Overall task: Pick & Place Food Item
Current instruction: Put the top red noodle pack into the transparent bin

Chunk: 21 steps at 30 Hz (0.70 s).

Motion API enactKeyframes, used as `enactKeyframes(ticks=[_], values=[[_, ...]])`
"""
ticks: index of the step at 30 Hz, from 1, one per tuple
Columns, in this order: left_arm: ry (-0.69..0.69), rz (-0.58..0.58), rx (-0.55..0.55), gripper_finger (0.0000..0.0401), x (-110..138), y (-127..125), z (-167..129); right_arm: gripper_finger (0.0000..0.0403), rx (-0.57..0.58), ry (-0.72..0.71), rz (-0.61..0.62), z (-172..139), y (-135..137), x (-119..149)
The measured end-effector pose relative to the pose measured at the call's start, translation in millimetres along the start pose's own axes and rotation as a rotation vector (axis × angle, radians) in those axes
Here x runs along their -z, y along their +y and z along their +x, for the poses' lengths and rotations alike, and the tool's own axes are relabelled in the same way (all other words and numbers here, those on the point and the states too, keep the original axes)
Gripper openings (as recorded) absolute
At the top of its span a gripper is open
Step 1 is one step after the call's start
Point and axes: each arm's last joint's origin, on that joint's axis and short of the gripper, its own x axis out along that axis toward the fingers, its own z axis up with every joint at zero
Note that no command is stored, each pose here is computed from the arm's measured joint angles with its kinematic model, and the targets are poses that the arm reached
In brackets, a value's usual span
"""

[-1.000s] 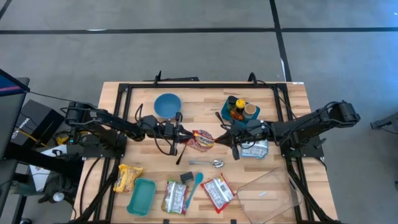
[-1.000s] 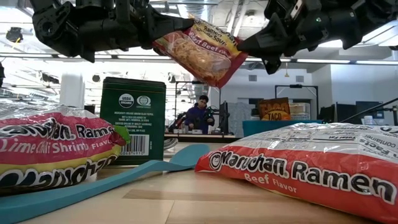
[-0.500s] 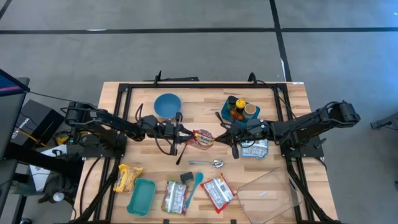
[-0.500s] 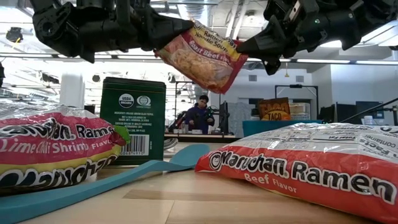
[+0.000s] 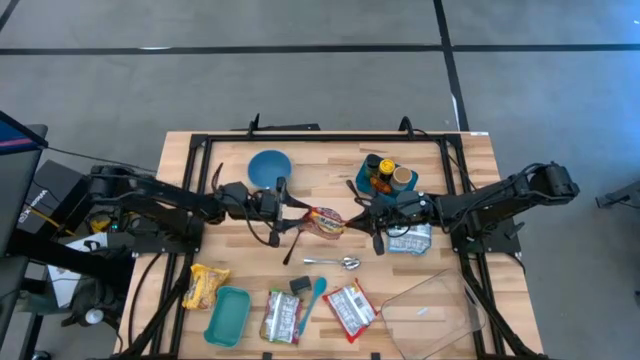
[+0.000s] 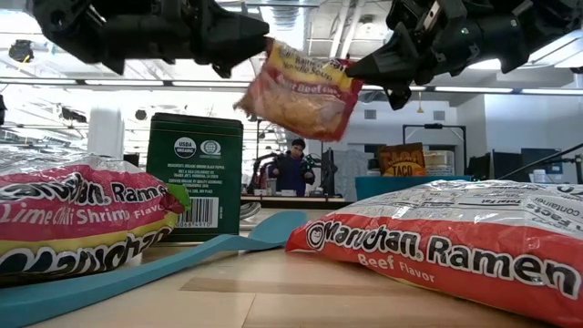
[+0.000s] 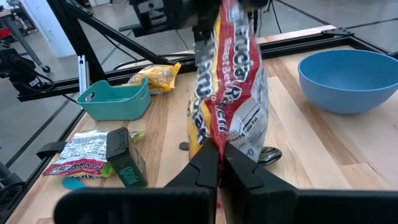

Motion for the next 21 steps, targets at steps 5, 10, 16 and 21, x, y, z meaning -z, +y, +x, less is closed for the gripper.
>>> enactKeyframes(ticks=[5, 10, 16, 21], values=[[0.016, -0.001, -0.009, 0.017, -17.3, 1.0, -15.5, 0.0, 0.0, 0.001, 0.0, 0.0, 0.0, 0.1], [0.023, -0.027, -0.009, 0.0164, -27.0, 1.3, -26.2, 0.0, 0.001, 0.001, 0.0, -0.1, -0.1, 0.2], [0.027, -0.028, -0.008, 0.0154, -27.3, 1.3, -27.1, 0.0, 0.003, 0.01, 0.032, -0.1, -0.3, 1.0], [0.033, -0.028, -0.008, 0.0147, -25.9, 1.2, -26.4, 0.0, 0.012, 0.052, 0.033, 1.0, -0.1, 0.3]])
